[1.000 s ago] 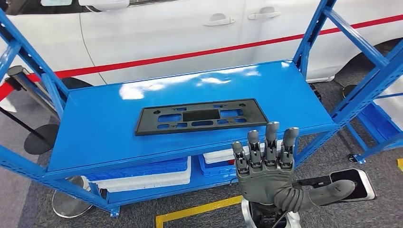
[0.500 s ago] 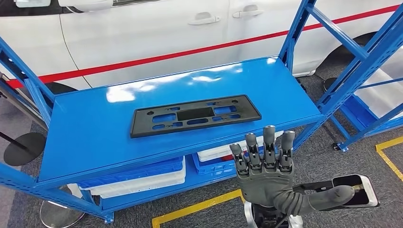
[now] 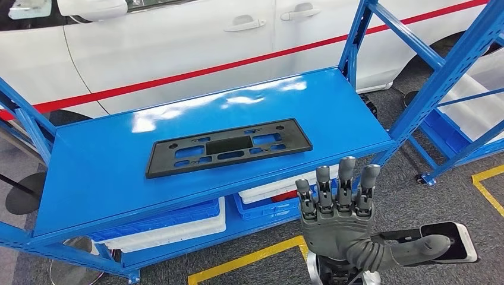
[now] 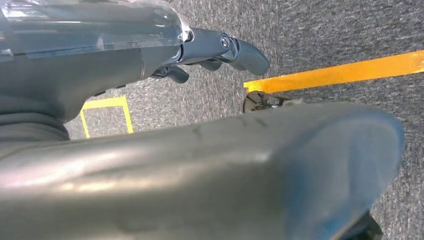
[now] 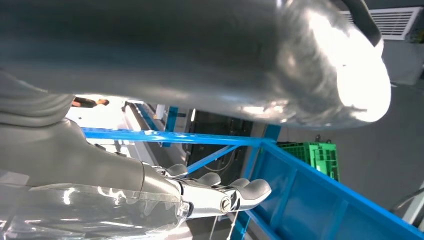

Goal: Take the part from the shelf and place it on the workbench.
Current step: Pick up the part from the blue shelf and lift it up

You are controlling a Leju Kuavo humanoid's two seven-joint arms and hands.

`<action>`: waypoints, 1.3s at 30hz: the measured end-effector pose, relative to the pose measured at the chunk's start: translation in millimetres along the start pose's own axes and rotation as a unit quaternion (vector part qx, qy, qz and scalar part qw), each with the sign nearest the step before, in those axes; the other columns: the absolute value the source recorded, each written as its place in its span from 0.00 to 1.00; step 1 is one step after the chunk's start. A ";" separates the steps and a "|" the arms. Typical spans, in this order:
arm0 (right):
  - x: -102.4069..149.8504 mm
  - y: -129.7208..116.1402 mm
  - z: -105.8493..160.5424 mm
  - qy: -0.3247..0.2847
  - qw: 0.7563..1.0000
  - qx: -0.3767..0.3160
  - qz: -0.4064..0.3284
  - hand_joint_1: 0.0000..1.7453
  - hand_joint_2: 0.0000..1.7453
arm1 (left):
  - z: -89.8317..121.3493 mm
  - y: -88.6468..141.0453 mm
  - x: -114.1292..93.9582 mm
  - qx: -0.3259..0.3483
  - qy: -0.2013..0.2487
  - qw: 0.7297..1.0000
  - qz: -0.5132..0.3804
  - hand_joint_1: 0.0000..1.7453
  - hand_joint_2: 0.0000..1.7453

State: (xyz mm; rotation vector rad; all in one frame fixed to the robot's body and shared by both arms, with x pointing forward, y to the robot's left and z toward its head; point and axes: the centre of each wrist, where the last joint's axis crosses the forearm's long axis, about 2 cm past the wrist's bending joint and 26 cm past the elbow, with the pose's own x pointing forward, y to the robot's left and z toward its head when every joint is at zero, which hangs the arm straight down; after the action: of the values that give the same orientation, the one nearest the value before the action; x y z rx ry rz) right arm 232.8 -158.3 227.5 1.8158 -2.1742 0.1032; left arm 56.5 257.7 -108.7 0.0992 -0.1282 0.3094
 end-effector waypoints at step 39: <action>-0.5 8.4 19.1 0.011 1.000 -0.014 0.009 0.00 0.00 | -0.4 2.6 -2.4 -0.002 -0.007 1.000 -0.009 0.00 0.00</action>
State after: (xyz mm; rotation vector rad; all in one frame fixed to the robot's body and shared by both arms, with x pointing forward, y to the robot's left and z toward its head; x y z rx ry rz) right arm 221.1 -161.0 210.4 1.7723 -2.1661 0.0955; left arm 53.5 259.6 -109.2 0.0981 -0.1423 0.2903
